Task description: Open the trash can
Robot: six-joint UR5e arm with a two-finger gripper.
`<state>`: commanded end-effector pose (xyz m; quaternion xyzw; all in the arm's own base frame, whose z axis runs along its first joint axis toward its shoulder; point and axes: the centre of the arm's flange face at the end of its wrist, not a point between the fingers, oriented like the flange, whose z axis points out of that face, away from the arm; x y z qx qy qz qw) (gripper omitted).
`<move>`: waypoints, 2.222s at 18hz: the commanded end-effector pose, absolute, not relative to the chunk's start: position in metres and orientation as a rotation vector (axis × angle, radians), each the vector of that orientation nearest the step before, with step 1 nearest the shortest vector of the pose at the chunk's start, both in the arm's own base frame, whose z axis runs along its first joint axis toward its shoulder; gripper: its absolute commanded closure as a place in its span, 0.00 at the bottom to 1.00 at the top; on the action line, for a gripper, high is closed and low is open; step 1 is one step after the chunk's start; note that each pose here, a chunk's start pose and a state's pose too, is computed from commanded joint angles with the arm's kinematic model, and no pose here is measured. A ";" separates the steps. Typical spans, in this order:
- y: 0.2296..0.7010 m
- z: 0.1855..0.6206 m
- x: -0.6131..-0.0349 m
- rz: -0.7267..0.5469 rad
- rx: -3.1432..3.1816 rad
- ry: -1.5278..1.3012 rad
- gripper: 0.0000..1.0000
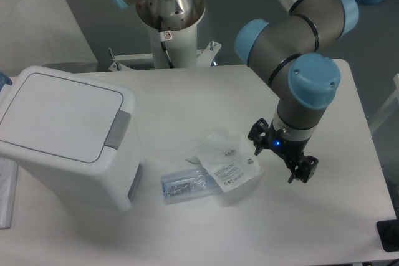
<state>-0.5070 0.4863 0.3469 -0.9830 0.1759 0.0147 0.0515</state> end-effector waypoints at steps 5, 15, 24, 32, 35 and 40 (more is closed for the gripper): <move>0.485 0.347 -0.505 0.032 -2.979 0.550 0.00; 0.492 0.357 -0.499 -0.011 -2.927 0.342 0.00; 0.516 0.418 -0.487 -0.287 -2.600 -0.267 0.00; 0.530 0.467 -0.397 -0.397 -2.491 -0.209 0.00; 0.511 0.476 -0.366 -0.404 -2.480 -0.197 0.00; 0.514 0.477 -0.348 -0.435 -2.466 -0.184 0.00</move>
